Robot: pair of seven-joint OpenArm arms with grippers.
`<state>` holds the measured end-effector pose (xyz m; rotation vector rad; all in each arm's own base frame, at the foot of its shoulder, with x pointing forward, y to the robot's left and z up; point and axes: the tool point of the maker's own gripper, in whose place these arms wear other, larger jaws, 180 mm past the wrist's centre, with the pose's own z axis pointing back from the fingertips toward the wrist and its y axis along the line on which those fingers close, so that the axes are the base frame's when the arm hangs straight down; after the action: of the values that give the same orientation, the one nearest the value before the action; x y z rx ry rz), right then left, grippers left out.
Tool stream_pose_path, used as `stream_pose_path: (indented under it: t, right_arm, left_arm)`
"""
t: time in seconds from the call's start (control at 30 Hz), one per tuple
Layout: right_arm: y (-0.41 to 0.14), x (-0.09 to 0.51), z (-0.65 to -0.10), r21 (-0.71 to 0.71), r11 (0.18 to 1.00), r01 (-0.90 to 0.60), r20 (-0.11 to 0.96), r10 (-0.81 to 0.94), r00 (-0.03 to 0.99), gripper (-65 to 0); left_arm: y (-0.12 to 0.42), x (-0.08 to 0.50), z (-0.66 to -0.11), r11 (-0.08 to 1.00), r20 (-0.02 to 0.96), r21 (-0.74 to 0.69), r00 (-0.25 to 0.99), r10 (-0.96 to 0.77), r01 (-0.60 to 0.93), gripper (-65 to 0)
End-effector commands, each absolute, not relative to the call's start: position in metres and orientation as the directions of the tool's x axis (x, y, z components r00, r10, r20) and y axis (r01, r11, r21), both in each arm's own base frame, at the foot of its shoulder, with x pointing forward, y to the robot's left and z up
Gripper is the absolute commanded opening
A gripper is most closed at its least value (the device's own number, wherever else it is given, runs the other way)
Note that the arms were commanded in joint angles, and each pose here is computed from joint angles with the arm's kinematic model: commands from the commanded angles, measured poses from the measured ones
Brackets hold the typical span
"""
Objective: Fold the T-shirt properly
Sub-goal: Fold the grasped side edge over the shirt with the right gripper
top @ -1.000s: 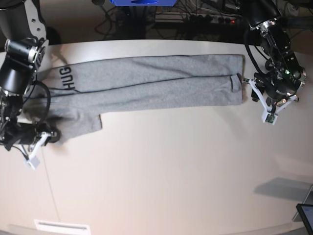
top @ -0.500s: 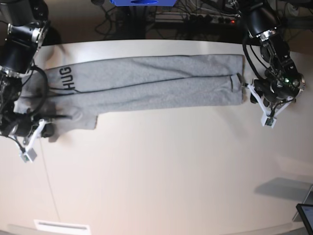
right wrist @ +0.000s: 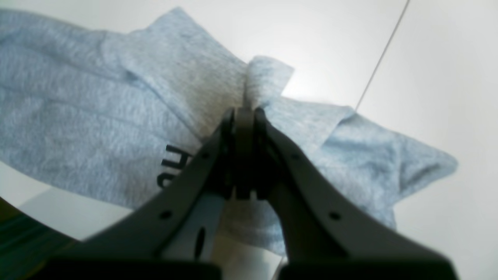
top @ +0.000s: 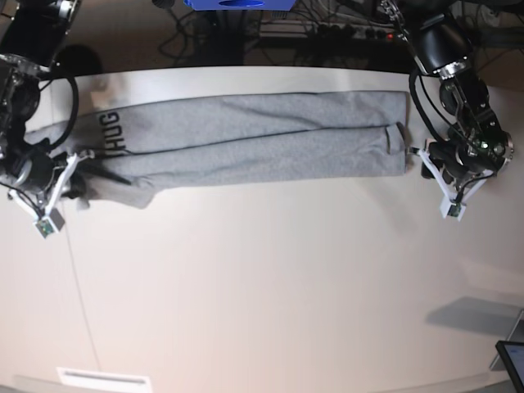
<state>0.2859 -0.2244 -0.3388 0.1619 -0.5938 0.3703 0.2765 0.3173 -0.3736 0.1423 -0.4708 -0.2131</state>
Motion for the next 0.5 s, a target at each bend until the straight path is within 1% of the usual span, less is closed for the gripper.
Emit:
stream_pose_path:
  t: [0.0, 0.1, 0.17, 0.47]
  right_arm:
    - [-0.230, 0.291, -0.323, -0.002, 0.917, -0.398, 0.605, 0.318, 0.730, -65.0]
    - [-0.232, 0.279, -0.320, -0.028, 0.917, -0.399, 0.601, 0.334, 0.726, -65.0]
    - [-0.241, 0.269, -0.323, -0.026, 0.928, -0.372, 0.593, 0.314, 0.742, -65.0]
    - [-0.245, 0.234, -0.311, 0.164, 0.916, -0.366, 0.651, 0.178, 0.738, -65.0]
  left_arm:
    - [0.322, 0.287, -0.361, 0.965, 0.468, 0.206, 0.849, -0.245, 0.165, -38.5]
    - [0.321, 0.293, -0.359, 0.966, 0.501, 0.201, 0.830, -0.246, 0.164, -38.5]
    - [0.321, 0.293, -0.362, 0.967, 0.500, 0.195, 0.832, -0.241, 0.163, -38.5]
    - [0.326, 0.293, -0.363, 0.967, 0.492, 0.196, 0.837, -0.239, 0.160, -38.5]
